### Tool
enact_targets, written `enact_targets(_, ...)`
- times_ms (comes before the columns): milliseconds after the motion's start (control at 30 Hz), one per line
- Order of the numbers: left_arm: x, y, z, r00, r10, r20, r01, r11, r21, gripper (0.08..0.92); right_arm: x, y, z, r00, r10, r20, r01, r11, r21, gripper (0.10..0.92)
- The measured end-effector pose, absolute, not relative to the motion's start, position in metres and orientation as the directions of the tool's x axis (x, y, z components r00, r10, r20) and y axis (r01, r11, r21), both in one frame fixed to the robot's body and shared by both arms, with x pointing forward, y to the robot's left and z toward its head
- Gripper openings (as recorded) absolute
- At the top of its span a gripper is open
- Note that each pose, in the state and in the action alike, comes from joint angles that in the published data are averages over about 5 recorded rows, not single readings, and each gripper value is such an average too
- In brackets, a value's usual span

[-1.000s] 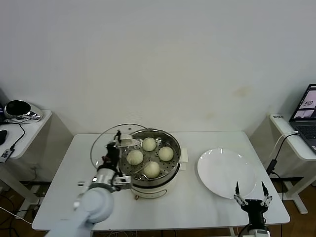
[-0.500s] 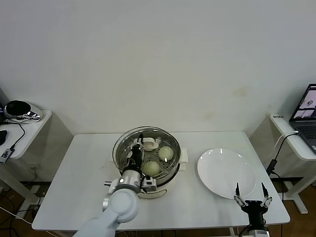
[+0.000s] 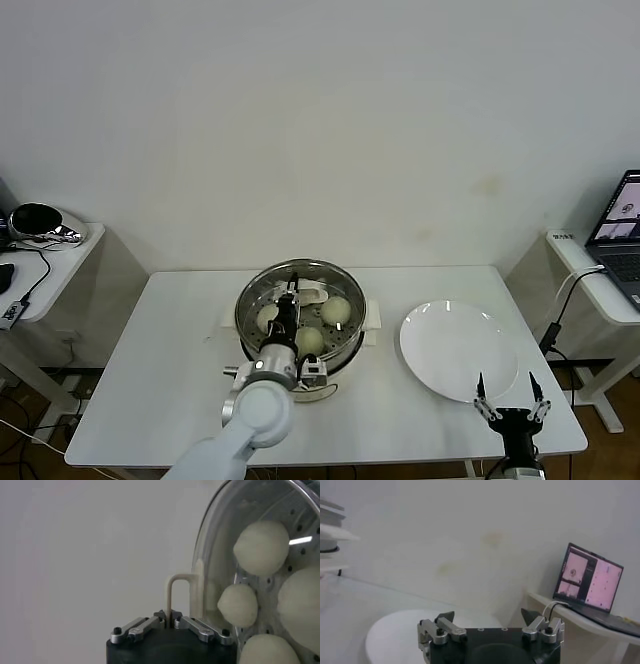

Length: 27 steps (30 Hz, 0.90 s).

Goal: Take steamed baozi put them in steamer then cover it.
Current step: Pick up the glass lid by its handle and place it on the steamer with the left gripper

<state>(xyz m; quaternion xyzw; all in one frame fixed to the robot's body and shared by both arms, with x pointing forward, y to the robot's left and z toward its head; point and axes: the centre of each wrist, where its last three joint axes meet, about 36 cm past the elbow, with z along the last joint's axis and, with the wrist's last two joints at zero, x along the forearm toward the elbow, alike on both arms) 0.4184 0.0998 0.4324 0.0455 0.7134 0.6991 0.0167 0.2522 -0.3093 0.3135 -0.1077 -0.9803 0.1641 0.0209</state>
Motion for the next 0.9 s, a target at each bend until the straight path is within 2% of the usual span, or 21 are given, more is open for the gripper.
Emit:
enact_targets(600,0.4158,0.0949,0.4258,-0.994,0.091,0.053,0.057,0.050,0.997,0.138,0.2491,-0.3073,0.3118,-0.977,0.213,0.007,0.199,0.924,-0.327,0.823)
enact_targets(700,0.4144,0.0933,0.4264,-0.994,0.099,0.048,0.054,0.060,0.997,0.170,0.2492,-0.3068,0.3120,-0.977,0.212,0.007,0.198,0.924,-0.327,0.823)
enact_targets(900,0.4089,0.0948,0.4283,-0.994,0.107,0.031,0.040,0.080,0.996,0.332,0.2494,-0.3037,0.3118,-0.978,0.206,0.007,0.193,0.926,-0.326,0.823)
